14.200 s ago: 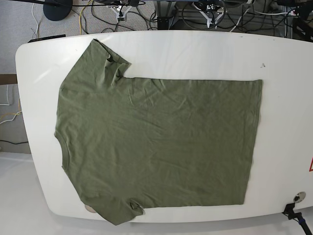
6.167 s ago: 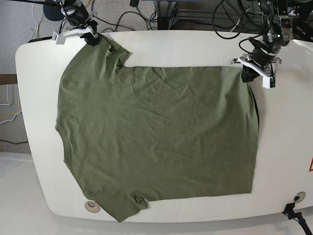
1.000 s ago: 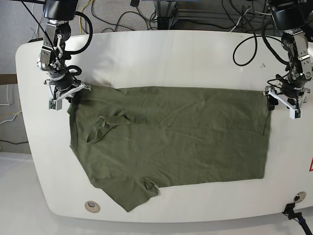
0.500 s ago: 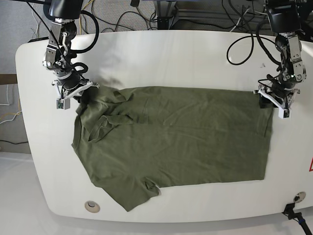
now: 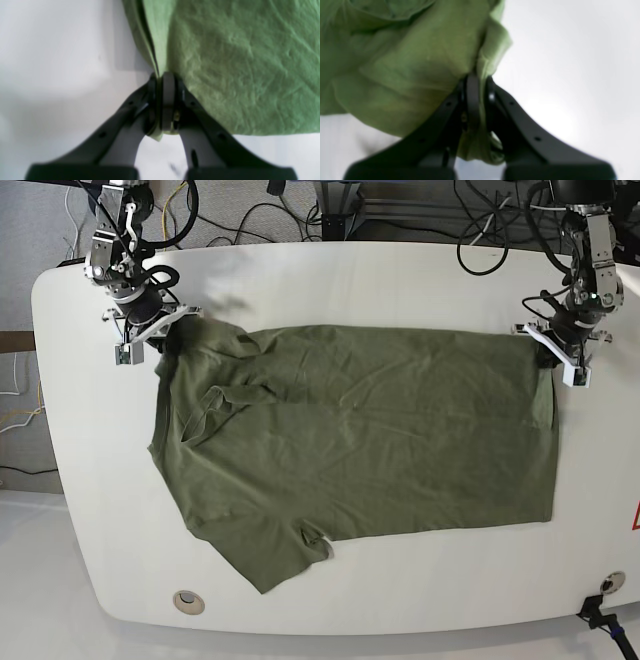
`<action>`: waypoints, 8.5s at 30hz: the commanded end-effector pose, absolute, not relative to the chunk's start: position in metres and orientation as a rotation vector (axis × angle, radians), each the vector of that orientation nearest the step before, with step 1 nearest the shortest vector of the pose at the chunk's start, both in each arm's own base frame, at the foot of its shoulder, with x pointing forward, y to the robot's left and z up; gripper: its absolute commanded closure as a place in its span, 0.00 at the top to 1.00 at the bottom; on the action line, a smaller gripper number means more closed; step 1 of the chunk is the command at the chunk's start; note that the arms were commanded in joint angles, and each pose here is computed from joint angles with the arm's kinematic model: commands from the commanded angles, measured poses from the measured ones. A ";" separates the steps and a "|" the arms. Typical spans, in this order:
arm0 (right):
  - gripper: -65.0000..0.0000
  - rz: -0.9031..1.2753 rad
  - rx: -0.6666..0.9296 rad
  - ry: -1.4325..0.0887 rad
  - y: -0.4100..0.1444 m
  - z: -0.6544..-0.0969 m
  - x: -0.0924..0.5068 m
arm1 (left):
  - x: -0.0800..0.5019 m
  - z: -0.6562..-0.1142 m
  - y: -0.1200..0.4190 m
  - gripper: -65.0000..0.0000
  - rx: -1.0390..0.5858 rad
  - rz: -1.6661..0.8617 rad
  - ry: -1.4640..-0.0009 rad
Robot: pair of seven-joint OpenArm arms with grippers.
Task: Fold the T-shirt properly
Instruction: 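Pull the shirt back toward the robot with both grippers, then release, then reach both grippers to the hem corners and grasp them, then lift the hem and fold it over toward the collar with both grippers, then fold the sleeve end inward with the right gripper toward the shirt center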
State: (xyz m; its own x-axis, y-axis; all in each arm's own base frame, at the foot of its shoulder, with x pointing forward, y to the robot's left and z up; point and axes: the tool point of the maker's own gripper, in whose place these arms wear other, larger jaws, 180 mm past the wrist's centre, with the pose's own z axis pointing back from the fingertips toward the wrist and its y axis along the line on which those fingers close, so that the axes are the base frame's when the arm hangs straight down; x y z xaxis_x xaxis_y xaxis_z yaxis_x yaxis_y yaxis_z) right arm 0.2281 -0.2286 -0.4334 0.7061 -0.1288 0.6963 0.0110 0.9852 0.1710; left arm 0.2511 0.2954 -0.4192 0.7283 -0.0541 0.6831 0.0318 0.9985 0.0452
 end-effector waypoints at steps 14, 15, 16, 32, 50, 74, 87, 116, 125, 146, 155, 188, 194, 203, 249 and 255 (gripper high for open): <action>0.00 -0.097 0.026 -0.619 -0.290 -0.438 0.133 | 0.162 -0.416 0.269 0.00 0.021 -0.180 -0.620; 0.00 -0.098 0.026 -0.611 -0.289 -0.439 0.129 | 0.158 -0.415 0.271 0.00 0.028 -0.179 -0.615; 0.00 -0.099 0.027 -0.604 -0.289 -0.440 0.126 | 0.154 -0.412 0.275 0.00 0.038 -0.177 -0.613; 0.46 -0.052 0.016 -0.698 -0.279 -0.411 0.149 | 0.169 -0.385 0.283 0.86 0.079 -0.183 -0.688; 0.49 -0.045 0.037 -0.939 -0.279 -0.339 0.301 | 0.344 -0.285 0.339 0.86 0.157 0.024 -1.005; 0.49 -0.129 0.159 -0.889 -0.283 -0.361 0.391 | 0.419 -0.401 0.331 0.86 -0.033 0.145 -0.795; 0.50 -0.179 0.197 -0.944 -0.279 -0.359 0.483 | 0.418 -0.406 0.322 0.51 -0.051 0.144 -0.787; 0.00 -0.144 0.268 -0.899 -0.209 -0.394 0.497 | 0.421 -0.401 0.321 0.00 -0.050 0.139 -0.806; 0.00 -0.137 0.261 -0.918 -0.213 -0.387 0.501 | 0.426 -0.368 0.311 0.00 -0.026 0.063 -0.976; 0.00 0.080 0.048 -0.904 -0.228 -0.338 0.425 | 0.380 -0.317 0.292 0.00 0.025 -0.072 -1.133; 0.00 0.133 -0.013 -0.877 -0.228 -0.335 0.386 | 0.360 -0.304 0.299 0.00 0.064 -0.084 -1.162; 0.00 0.221 -0.079 -0.619 -0.219 -0.373 0.259 | 0.271 -0.331 0.318 0.00 0.140 -0.094 -1.020; 0.11 0.223 -0.084 -0.595 -0.220 -0.379 0.251 | 0.249 -0.357 0.322 0.49 0.144 -0.083 -0.858; 0.46 0.232 -0.093 -0.617 -0.220 -0.370 0.247 | 0.256 -0.321 0.356 0.92 0.239 -0.073 -0.893; 0.00 0.196 0.329 -0.742 -0.140 -0.389 0.349 | 0.281 -0.327 0.324 0.92 0.159 -0.075 -0.934; 0.00 0.354 0.289 -0.787 -0.127 -0.331 0.321 | 0.281 -0.334 0.316 0.92 0.142 -0.092 -0.919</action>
